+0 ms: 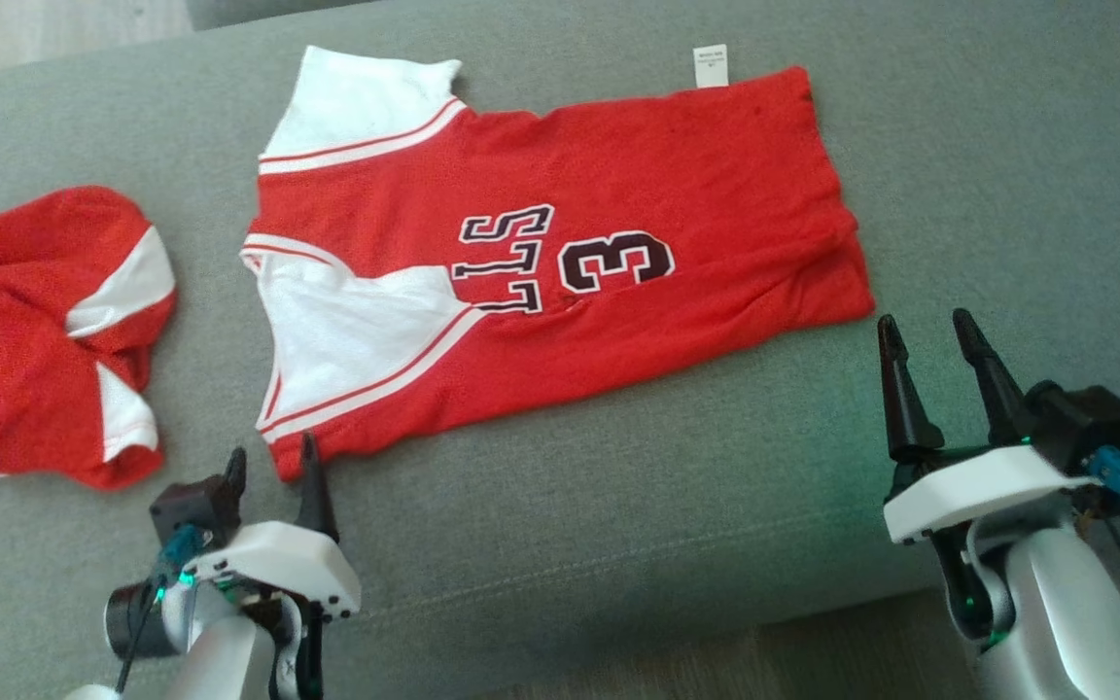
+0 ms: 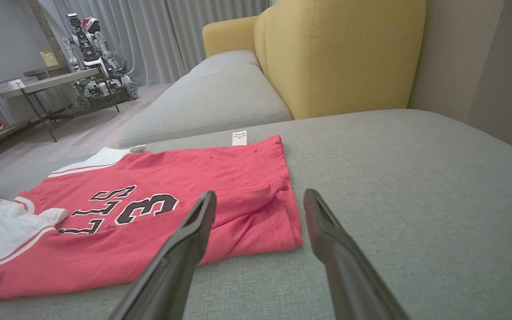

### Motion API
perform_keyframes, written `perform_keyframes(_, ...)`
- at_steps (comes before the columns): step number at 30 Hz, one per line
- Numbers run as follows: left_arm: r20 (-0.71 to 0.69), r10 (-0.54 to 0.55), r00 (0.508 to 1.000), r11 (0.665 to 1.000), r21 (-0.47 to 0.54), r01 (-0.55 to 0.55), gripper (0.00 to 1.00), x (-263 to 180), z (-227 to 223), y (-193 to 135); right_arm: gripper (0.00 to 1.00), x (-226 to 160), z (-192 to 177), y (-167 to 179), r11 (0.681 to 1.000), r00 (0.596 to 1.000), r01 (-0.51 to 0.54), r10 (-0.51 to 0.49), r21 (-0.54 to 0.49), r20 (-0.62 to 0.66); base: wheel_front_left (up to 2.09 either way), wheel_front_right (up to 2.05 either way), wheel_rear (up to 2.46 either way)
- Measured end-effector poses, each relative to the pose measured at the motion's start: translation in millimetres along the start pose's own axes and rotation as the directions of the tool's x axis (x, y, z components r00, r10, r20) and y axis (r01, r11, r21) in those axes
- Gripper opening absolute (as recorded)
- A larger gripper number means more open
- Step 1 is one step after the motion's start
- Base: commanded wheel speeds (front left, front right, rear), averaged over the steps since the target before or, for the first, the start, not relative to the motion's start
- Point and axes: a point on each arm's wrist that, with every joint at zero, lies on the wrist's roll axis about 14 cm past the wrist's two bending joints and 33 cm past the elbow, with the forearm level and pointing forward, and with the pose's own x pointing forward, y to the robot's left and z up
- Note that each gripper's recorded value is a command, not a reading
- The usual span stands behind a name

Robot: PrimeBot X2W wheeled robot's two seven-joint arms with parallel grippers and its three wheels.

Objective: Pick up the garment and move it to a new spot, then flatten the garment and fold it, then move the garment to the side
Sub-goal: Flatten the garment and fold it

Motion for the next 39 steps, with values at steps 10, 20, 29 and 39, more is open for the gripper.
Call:
perform_keyframes(10, -0.093, 0.002, 0.996, 0.999, 0.033, 0.001, 1.0, 19.0, -22.6, -3.8, 1.0, -0.5, 4.4, -13.1, 0.999, 0.999, 0.039, -0.039, -0.006, 0.012, 0.0, 0.0, 0.0)
perform_keyframes(20, -0.064, -0.029, 0.997, 0.999, 0.01, 0.03, 0.0, 24.1, -10.9, -10.1, 1.0, -0.1, -12.2, -24.6, 0.993, 0.994, 0.101, -0.099, 0.063, -0.034, 0.0, 0.0, 0.0)
perform_keyframes(29, 0.117, -0.016, 0.993, 1.0, 0.011, 0.014, 0.0, 20.3, 41.7, -1.4, 1.0, 15.5, -51.1, -37.1, 0.926, 0.964, 0.231, -0.178, 0.297, -0.197, 0.0, 0.0, 0.0)
perform_keyframes(39, 0.124, -0.054, 0.991, 0.998, 0.038, 0.05, 0.0, 12.8, 39.2, -8.3, 1.0, 42.7, -83.5, -15.0, 0.827, 0.93, 0.296, -0.134, 0.478, -0.343, 0.0, 0.0, 0.0)
